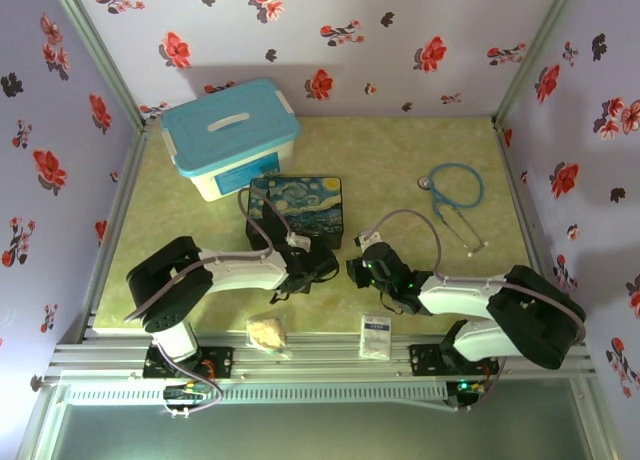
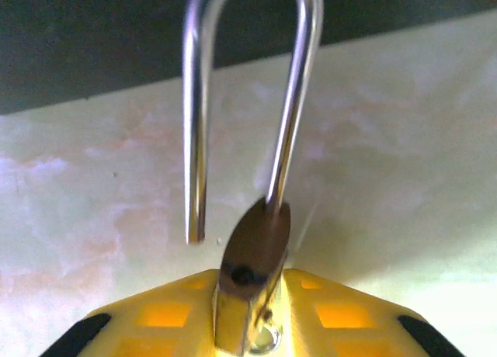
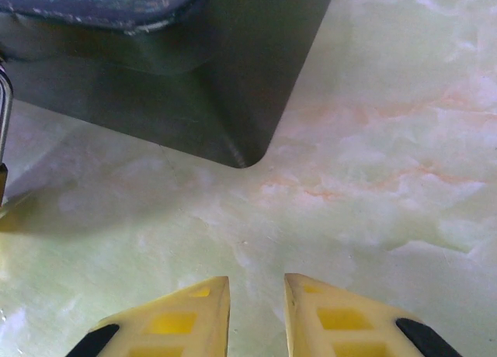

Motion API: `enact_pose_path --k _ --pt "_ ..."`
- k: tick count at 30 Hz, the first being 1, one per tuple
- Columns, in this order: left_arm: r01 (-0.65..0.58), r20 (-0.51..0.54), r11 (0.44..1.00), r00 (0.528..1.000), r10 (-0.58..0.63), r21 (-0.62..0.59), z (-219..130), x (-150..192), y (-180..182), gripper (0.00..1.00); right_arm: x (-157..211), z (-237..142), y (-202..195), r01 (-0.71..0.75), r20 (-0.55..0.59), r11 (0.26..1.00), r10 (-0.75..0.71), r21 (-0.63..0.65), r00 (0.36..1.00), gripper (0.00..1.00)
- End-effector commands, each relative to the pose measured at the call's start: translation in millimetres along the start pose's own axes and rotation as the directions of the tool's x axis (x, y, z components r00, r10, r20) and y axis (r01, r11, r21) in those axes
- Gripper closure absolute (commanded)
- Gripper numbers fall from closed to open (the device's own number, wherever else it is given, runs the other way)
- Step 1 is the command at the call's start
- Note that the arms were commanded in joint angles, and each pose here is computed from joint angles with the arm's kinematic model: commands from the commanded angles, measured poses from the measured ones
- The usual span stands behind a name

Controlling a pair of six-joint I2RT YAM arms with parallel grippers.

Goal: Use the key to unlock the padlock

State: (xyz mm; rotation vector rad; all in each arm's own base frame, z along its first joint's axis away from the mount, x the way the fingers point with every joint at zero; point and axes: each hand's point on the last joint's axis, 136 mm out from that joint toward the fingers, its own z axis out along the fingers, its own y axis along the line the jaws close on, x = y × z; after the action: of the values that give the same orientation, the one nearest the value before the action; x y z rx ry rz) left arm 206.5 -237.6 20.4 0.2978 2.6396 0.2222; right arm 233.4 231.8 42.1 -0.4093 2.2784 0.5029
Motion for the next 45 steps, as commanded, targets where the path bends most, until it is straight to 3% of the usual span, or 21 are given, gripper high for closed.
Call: enact_pose_path --k 1,5,20,22,24,26,29,32,34,36,39,45 --pt "-0.045 -0.018 0.996 0.999 0.043 -0.073 -4 6 8 0.75 4 2 -5 -0.024 -0.009 1.0 0.025 0.018 1.0 0.74" --pt "-0.082 -0.018 0.99 0.997 0.08 -0.112 -6 4 7 0.75 5 4 -4 -0.028 -0.011 0.999 0.028 0.016 1.0 0.75" --pt "-0.087 0.037 0.995 0.995 0.089 -0.039 -16 -7 -15 0.71 4 0 -5 -0.049 0.001 0.999 0.049 0.012 0.999 0.75" --pt "-0.062 0.065 0.998 0.996 0.061 0.007 -23 -11 -16 0.68 1 -3 -4 -0.06 0.012 0.998 0.06 0.005 0.998 0.71" --pt "-0.034 0.116 0.996 0.993 0.024 0.085 -38 -21 -19 0.59 -3 -8 -6 -0.106 0.016 0.994 0.106 0.024 0.994 0.56" --pt "-0.014 0.176 0.984 0.984 -0.018 0.178 -58 -32 -20 0.51 -8 -13 -7 -0.141 0.02 0.989 0.14 0.035 0.99 0.52" --pt "0.004 0.265 0.95 0.96 -0.091 0.312 -90 -49 -14 0.32 -15 -20 10 -0.162 0.033 0.985 0.165 -0.059 0.986 0.41" --pt "0.041 0.323 0.897 0.925 -0.201 0.441 -116 -63 -1 0.02 -23 -27 26 -0.175 0.065 0.974 0.186 -0.145 0.98 0.18" --pt "0.092 0.318 0.835 0.897 -0.306 0.543 -124 -66 9 0.0 -29 -29 37 -0.168 0.085 0.971 0.184 -0.172 0.979 0.16" --pt "0.17 0.286 0.77 0.862 -0.419 0.615 -124 -67 24 0.0 -32 -27 50 -0.142 0.078 0.973 0.158 -0.184 0.984 0.01" --pt "0.279 0.218 0.688 0.812 -0.542 0.67 -112 -59 46 0.0 -32 -16 70 -0.114 0.042 0.974 0.125 -0.197 0.991 0.01" --pt "0.408 0.122 0.638 0.775 -0.62 0.653 -88 -40 72 0.0 -26 21 104 -0.115 -0.041 0.978 0.109 -0.177 0.993 0.08"
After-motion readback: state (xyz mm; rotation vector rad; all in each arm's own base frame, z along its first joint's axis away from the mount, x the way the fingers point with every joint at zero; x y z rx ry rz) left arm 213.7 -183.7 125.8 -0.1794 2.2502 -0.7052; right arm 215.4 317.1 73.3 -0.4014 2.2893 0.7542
